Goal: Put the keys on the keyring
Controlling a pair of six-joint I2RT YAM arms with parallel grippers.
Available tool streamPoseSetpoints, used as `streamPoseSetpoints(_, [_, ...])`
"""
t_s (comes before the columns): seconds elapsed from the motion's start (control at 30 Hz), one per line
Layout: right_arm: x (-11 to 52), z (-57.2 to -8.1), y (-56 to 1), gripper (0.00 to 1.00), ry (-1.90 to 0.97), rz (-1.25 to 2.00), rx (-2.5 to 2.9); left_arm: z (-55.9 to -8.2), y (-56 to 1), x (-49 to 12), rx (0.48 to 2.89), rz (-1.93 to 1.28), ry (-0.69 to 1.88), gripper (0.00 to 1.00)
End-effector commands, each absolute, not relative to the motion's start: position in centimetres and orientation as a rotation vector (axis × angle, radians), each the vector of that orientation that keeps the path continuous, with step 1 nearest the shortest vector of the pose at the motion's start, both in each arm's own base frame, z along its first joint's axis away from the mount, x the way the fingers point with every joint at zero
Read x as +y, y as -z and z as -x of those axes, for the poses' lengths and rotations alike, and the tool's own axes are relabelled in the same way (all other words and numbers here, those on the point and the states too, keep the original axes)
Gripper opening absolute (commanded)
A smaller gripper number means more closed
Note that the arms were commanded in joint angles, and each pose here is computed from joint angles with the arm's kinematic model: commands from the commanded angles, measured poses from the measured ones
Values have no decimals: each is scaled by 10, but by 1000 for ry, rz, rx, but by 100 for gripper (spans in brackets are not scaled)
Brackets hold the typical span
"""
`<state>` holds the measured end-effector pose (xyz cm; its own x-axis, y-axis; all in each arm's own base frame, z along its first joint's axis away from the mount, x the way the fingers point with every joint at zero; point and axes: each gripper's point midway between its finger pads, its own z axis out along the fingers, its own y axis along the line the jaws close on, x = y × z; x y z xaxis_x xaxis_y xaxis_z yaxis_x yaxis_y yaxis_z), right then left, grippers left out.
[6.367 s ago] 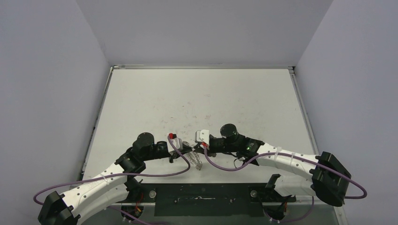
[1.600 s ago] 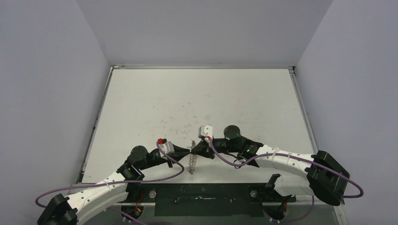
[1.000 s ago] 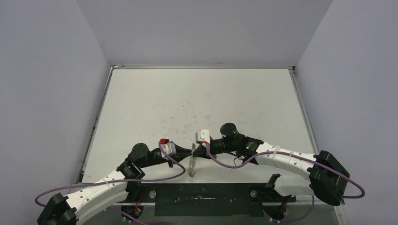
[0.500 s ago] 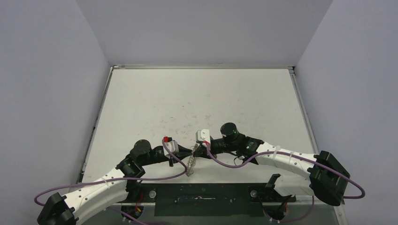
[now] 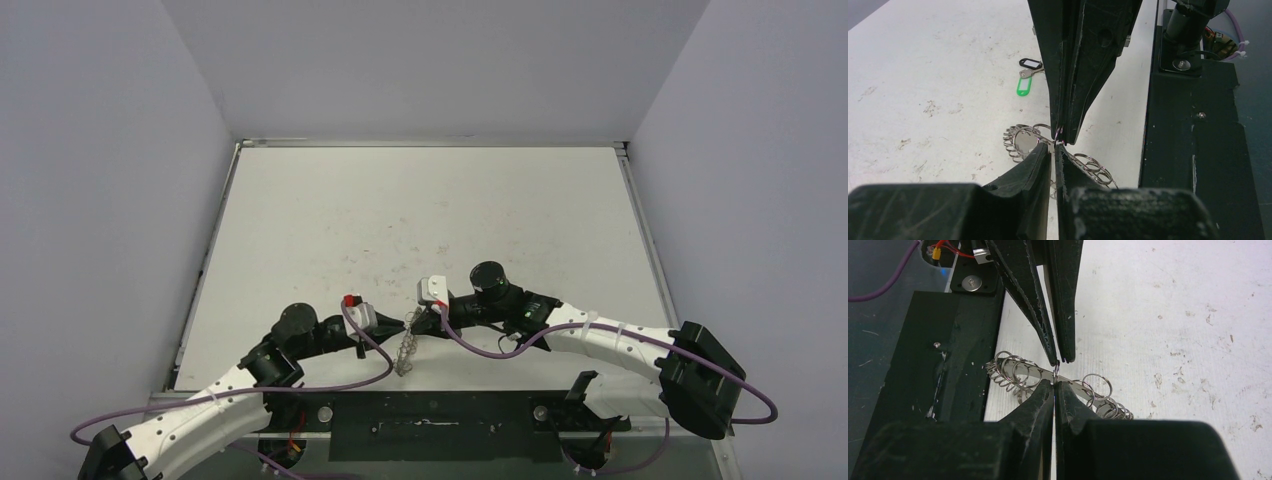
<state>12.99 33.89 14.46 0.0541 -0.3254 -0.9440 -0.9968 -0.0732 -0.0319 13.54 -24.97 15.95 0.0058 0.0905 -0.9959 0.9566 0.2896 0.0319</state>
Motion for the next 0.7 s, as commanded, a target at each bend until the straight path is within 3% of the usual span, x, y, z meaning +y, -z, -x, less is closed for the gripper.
streamPoseSetpoints(0.0, [345,-127,-166,0,-1086,1504,1286,-142,-174,-251,1374,-1050,898,7])
streamPoseSetpoints(0.23, [350,-129,-169,0,-1104,1492,1286,-141,-175,-257,1354,-1070,918,16])
streamPoseSetpoints(0.67, [350,-130,-164,0,-1096,1513,1311,-141,-187,-263,1293,-1046,954,18])
